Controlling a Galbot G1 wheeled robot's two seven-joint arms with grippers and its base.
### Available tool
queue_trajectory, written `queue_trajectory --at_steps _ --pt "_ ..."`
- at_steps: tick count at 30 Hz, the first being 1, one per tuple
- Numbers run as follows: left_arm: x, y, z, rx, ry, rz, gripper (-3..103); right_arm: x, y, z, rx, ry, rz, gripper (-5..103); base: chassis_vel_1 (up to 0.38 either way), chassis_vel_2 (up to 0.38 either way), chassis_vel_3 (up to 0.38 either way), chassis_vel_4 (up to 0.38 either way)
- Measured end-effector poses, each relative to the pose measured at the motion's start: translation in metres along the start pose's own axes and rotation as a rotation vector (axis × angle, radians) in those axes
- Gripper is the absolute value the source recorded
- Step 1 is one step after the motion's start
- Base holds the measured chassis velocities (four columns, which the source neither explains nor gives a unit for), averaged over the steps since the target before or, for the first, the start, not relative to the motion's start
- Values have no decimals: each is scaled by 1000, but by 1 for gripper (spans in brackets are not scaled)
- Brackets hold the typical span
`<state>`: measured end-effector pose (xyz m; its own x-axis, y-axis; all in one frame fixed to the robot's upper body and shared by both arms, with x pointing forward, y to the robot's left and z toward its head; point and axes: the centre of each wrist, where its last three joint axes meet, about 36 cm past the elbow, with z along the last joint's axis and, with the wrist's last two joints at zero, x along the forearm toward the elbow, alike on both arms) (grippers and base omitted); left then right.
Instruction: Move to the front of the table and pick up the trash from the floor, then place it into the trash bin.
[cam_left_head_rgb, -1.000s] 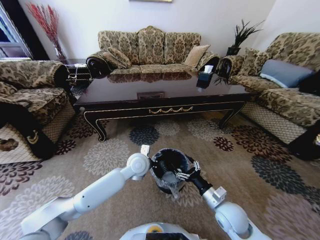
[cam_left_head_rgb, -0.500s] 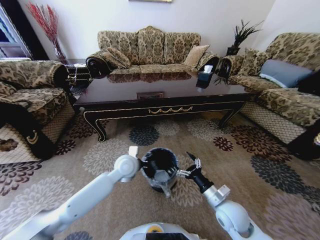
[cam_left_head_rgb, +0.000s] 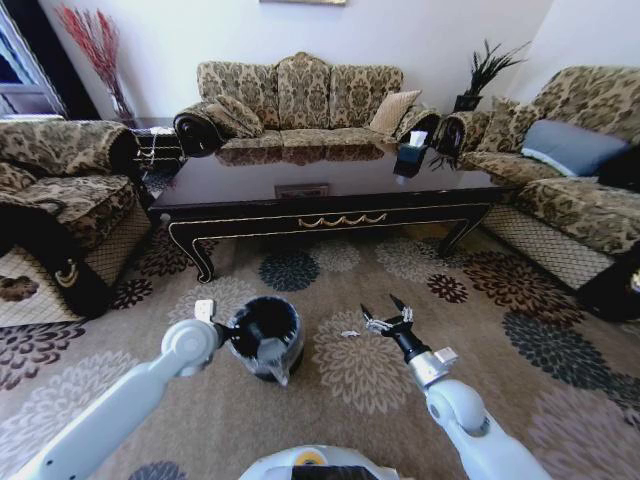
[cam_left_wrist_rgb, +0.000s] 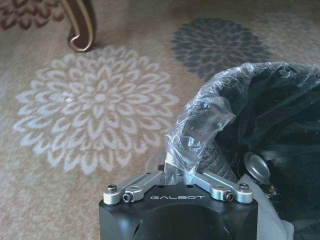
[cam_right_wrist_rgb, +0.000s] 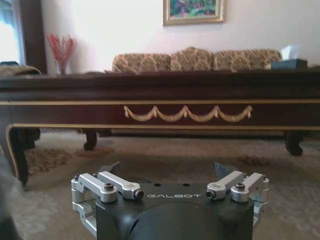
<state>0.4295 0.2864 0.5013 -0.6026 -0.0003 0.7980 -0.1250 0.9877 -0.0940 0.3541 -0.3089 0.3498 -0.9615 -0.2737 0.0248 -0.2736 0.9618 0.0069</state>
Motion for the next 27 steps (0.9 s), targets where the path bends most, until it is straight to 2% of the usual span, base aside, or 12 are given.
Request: queue_trajectory --at_steps 2,4,5,6,9,11,13,16,19,22,27 --pt "-12 15 -4 42 11 -22 0 -8 -9 20 -3 32 23 100 0 0 0 0" --pt "-17 21 -4 53 16 -34 0 -9 -11 27 -5 45 30 100 0 0 0 0" --pt "-28 34 -4 64 23 -62 0 -14 -15 44 -9 73 43 100 0 0 0 0" --pt "-28 34 -4 64 23 -62 0 -14 -15 44 -9 73 43 100 0 0 0 0" --pt "-36 54 -1 67 29 -75 0 -25 -13 75 -17 123 49 100 0 0 0 0" --pt "-37 57 -1 65 28 -77 0 -29 -12 82 -19 133 48 100 0 0 0 0" --pt "-36 63 -4 62 18 -89 0 -40 -1 102 -11 159 28 100 0 0 0 0" --pt "-34 60 -7 64 10 -81 0 -50 8 115 6 179 0 100 0 0 0 0" --pt "-27 48 -8 60 0 -49 0 -62 14 138 69 220 -54 100 0 0 0 0" --pt "-23 43 -6 53 -2 -46 0 -68 14 152 98 250 -75 100 0 0 0 0" --pt "-19 36 -1 42 2 -39 0 -77 8 171 106 295 -72 100 0 0 0 0"
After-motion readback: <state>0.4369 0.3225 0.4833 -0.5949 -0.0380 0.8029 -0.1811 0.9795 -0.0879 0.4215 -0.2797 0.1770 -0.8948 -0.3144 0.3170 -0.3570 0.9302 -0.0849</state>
